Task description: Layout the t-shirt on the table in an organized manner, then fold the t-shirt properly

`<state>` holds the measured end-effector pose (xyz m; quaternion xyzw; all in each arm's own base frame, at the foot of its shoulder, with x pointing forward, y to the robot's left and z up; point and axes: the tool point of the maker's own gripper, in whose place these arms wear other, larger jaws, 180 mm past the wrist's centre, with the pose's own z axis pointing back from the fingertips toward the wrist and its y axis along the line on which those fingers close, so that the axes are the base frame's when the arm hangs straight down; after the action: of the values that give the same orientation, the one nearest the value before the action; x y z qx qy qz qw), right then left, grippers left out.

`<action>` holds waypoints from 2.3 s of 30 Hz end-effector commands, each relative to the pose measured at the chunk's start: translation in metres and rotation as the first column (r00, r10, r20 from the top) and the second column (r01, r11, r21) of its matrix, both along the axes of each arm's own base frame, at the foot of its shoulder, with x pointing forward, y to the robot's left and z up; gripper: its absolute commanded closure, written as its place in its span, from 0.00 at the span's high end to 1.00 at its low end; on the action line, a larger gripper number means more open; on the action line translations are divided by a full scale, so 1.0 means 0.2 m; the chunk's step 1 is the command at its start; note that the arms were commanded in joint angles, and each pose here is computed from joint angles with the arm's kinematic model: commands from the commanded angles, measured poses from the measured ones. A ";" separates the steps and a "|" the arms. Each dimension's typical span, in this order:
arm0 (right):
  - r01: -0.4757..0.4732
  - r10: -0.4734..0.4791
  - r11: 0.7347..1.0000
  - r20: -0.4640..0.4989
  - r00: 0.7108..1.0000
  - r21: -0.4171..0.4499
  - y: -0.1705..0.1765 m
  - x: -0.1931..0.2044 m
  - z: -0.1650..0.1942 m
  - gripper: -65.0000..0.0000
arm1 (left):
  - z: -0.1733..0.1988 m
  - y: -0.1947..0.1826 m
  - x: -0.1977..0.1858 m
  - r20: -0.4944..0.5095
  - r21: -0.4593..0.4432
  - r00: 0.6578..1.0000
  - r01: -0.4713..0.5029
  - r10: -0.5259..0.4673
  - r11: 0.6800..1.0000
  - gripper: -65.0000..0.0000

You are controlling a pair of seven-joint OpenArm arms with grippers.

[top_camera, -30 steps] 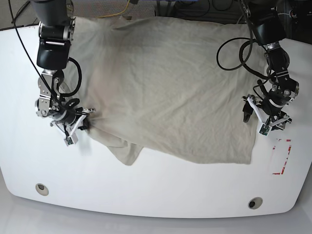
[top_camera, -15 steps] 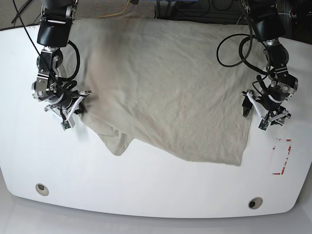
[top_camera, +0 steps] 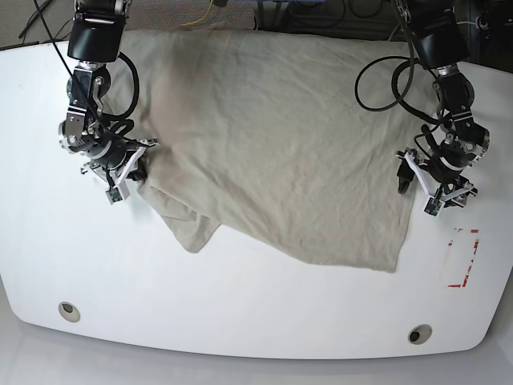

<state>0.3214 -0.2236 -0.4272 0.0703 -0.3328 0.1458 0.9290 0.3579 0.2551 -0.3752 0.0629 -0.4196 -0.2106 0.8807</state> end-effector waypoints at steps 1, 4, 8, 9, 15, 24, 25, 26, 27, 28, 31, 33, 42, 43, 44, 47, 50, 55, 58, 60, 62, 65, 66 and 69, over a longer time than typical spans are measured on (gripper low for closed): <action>-0.016 0.016 0.999 -0.008 1.000 -0.040 -0.03 0.00 0.03 0.00 | 0.09 0.01 0.05 0.058 0.001 0.998 0.007 -0.007 1.000 0.69; -0.003 0.005 0.998 0.037 0.999 -0.055 -0.06 0.04 0.10 0.01 | 0.09 0.01 0.06 0.061 0.001 0.998 0.007 -0.007 1.000 0.69; 0.017 -0.008 0.997 0.112 0.994 -0.082 -0.09 0.11 0.25 0.23 | 0.09 0.01 0.06 0.061 0.001 0.998 0.007 -0.007 1.000 0.69; 0.028 -0.017 0.995 0.120 0.993 -0.092 -0.10 0.14 0.28 0.34 | 0.09 0.01 0.06 0.061 0.001 0.998 0.007 -0.007 1.000 0.69; 0.052 -0.022 0.988 0.199 0.980 -0.147 -0.14 0.25 0.50 0.67 | 0.10 0.01 0.06 0.063 0.001 0.998 0.006 -0.006 1.000 0.69; 0.045 -0.020 0.993 0.226 0.974 -0.107 -0.10 0.43 0.57 0.66 | 0.10 0.00 0.07 0.064 0.001 0.998 0.010 -0.010 1.000 0.69; 0.046 -0.025 0.995 0.226 0.974 -0.087 -0.08 0.46 0.56 0.66 | 0.10 0.00 0.07 0.064 0.001 0.998 0.010 -0.010 1.000 0.69; 0.047 -0.030 0.996 0.227 0.973 -0.070 -0.07 0.48 0.56 0.66 | 0.10 0.00 0.07 0.064 0.001 0.998 0.010 -0.010 1.000 0.69; 0.048 -0.036 0.998 0.228 0.973 -0.048 -0.05 0.51 0.55 0.66 | 0.10 0.00 0.07 0.064 0.001 0.998 0.010 -0.010 1.000 0.69; 0.051 -0.044 0.998 0.227 0.973 -0.025 -0.04 0.53 0.53 0.66 | 0.10 0.00 0.07 0.064 0.001 0.998 0.010 -0.010 1.000 0.69; 0.060 -0.062 0.998 0.220 0.974 0.017 -0.03 0.57 0.50 0.66 | 0.10 0.00 0.06 0.063 0.002 0.998 0.010 -0.010 1.000 0.69; 0.065 -0.074 0.997 0.214 0.974 0.050 -0.02 0.62 0.47 0.66 | 0.09 0.00 0.06 0.060 0.003 0.998 0.010 -0.010 1.000 0.69; 0.058 -0.085 0.989 0.200 0.976 0.138 0.06 0.73 0.41 0.66 | 0.09 0.01 0.06 0.059 0.005 0.998 0.010 -0.010 1.000 0.69; 0.051 -0.078 0.989 0.194 0.978 0.142 0.08 0.73 0.39 0.66 | 0.09 0.01 0.06 0.059 0.005 0.998 0.010 -0.010 1.000 0.69; 0.047 -0.075 0.988 0.190 0.979 0.144 0.09 0.74 0.38 0.66 | 0.09 0.01 0.06 0.059 0.005 0.998 0.010 -0.010 1.000 0.69; 0.036 -0.063 0.988 0.171 0.983 0.153 0.12 0.72 0.32 0.66 | 0.09 0.01 0.06 0.059 0.005 0.998 0.010 -0.010 1.000 0.69; 0.017 -0.046 0.988 0.180 0.983 0.156 0.16 0.72 0.30 0.66 | 0.09 0.01 0.06 0.059 0.005 0.998 0.010 -0.010 1.000 0.69; 0.007 -0.031 0.986 0.142 0.989 0.166 0.20 0.69 0.22 0.66 | 0.09 0.01 0.06 0.059 0.005 0.998 0.010 -0.010 1.000 0.69; 0.013 -0.034 0.984 0.122 0.992 0.176 0.21 0.67 0.18 0.66 | 0.09 0.01 0.06 0.059 0.006 0.998 0.009 -0.010 1.000 0.69; 0.012 -0.035 0.982 0.115 0.993 0.188 0.23 0.66 0.16 0.66 | 0.09 0.01 0.06 0.059 0.006 0.998 0.009 -0.010 1.000 0.69; 0.015 -0.034 0.981 0.098 0.995 0.191 0.24 0.63 0.12 0.66 | 0.09 0.01 0.06 0.059 0.006 0.998 0.009 -0.010 1.000 0.69; 0.013 -0.030 0.981 0.087 0.996 0.193 0.25 0.60 0.09 0.66 | 0.09 0.01 0.06 0.059 0.006 0.998 0.009 -0.010 1.000 0.69; 0.013 -0.030 0.981 0.085 0.996 0.194 0.26 0.60 0.09 0.66 | 0.09 0.01 0.06 0.059 0.006 0.998 0.009 -0.010 1.000 0.69; 0.013 -0.027 0.980 0.069 0.997 0.197 0.27 0.57 0.06 0.66 | 0.09 0.01 0.06 0.059 0.006 0.998 0.009 -0.010 1.000 0.69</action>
<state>0.4326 -0.1703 -0.4211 0.1520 -0.3794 0.1002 0.9071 0.3580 0.2546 -0.3752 0.0633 -0.4188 -0.2140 0.8802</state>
